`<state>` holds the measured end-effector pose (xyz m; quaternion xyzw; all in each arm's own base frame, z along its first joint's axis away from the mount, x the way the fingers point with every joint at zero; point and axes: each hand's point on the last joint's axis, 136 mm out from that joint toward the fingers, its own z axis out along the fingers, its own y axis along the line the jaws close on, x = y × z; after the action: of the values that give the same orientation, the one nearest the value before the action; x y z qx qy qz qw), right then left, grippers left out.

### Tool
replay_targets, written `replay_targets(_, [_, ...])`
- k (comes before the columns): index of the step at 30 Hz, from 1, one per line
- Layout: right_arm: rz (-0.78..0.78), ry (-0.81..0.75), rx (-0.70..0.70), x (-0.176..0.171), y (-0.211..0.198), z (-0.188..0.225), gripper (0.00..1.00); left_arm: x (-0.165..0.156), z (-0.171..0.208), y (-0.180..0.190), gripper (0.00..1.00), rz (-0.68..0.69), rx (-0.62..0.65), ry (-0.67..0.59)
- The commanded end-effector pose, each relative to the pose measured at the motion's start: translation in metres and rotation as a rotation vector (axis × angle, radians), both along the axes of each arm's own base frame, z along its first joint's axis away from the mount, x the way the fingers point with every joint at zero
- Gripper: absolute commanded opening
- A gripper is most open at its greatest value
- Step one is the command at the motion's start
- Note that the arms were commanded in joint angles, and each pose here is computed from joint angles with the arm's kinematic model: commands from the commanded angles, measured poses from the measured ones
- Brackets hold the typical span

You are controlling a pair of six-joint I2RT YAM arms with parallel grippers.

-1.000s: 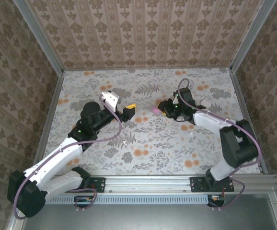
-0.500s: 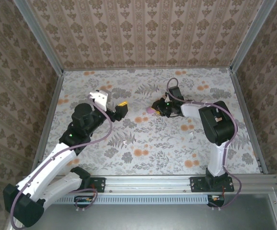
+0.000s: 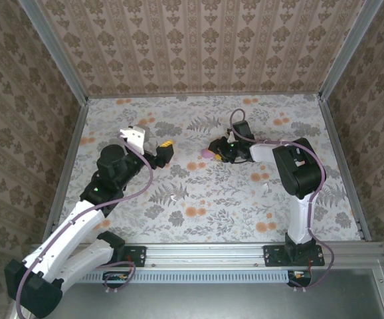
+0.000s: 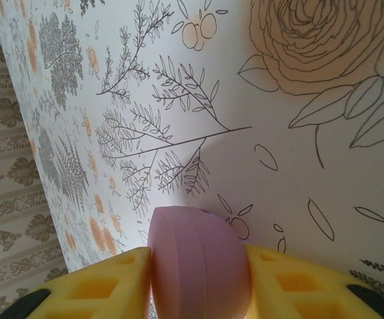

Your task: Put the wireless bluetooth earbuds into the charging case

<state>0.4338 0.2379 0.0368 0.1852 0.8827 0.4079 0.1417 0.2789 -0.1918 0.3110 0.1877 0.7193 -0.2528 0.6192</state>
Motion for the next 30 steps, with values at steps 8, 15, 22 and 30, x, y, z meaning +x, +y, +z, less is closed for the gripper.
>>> replay_targets(8, [0.014,0.026,-0.060,-0.011,-0.014,-0.008,0.48,0.001,0.001,0.001,0.94,0.000,-0.033,0.008])
replay_targets(15, [0.007,0.027,-0.114,-0.014,-0.023,0.002,0.54,0.001,0.001,0.002,0.96,-0.001,-0.035,0.026])
replay_targets(22, [-0.018,-0.054,-0.286,-0.021,-0.060,0.036,0.58,0.004,-0.001,0.004,0.98,0.002,-0.056,0.056])
replay_targets(30, [-0.198,-0.178,-0.512,-0.026,-0.160,0.082,0.63,0.008,-0.005,0.002,1.00,0.000,-0.049,0.125])
